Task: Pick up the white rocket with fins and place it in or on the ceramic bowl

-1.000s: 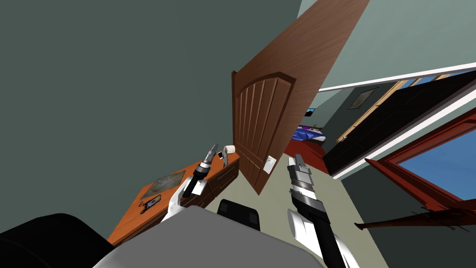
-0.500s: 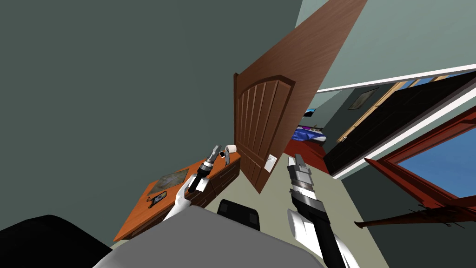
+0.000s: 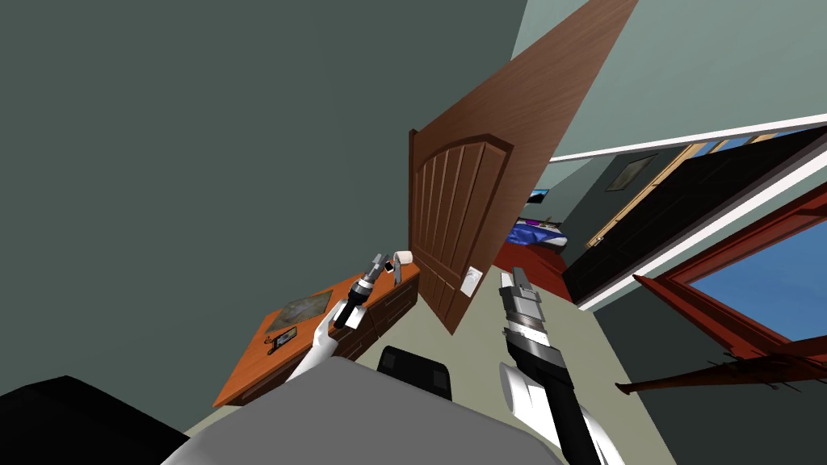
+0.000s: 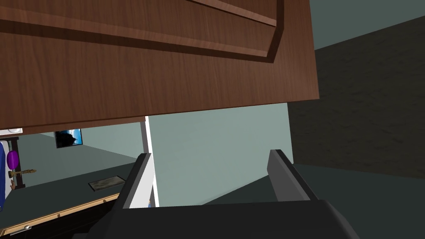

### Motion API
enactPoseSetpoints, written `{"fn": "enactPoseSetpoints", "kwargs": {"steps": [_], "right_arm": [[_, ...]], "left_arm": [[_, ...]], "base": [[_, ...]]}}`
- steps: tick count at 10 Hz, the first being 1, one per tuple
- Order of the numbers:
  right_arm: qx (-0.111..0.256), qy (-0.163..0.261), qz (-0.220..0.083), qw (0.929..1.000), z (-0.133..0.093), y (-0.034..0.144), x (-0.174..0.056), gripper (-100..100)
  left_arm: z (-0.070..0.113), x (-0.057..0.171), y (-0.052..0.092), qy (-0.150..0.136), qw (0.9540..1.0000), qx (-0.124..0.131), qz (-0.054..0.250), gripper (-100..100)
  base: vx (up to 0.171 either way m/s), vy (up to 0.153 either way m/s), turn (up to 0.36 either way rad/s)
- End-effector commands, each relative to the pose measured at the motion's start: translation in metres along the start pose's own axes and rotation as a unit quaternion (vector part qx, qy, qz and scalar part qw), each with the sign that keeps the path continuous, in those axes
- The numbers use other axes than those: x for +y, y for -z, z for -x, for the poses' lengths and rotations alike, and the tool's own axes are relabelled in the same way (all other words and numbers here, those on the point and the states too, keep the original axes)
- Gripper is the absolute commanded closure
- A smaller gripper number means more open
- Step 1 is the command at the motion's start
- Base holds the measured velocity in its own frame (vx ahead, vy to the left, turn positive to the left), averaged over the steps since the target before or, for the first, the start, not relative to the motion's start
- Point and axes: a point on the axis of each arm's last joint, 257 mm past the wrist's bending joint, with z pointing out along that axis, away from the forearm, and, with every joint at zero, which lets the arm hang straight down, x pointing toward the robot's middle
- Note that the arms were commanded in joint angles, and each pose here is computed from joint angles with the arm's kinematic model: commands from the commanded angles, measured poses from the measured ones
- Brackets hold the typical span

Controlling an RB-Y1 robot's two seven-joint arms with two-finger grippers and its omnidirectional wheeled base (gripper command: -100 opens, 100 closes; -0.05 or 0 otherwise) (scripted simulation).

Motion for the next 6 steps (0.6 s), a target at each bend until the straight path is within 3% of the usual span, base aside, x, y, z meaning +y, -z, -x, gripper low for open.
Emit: {"fn": "enactPoseSetpoints", "kwargs": {"steps": [1,2,3,6], "right_arm": [[0.0,0.0,0.0,1.0,0.0,0.0,0.0,0],[0.0,0.0,0.0,1.0,0.0,0.0,0.0,0],[0.0,0.0,0.0,1.0,0.0,0.0,0.0,0],[0.0,0.0,0.0,1.0,0.0,0.0,0.0,0]], "left_arm": [[-0.011,0.007,-0.001,-0.023,0.9997,0.011,0.002,-100],[-0.017,0.008,-0.006,-0.039,0.9991,0.014,-0.004,-100],[-0.025,0.017,0.0,-0.042,0.9988,0.023,0.007,-100],[-0.045,0.027,-0.004,-0.079,0.9961,0.038,0.006,-100]], "base": [[-0.032,0.024,0.016],[-0.037,0.038,0.022],[-0.027,0.033,0.003],[-0.018,0.026,0.015]]}}
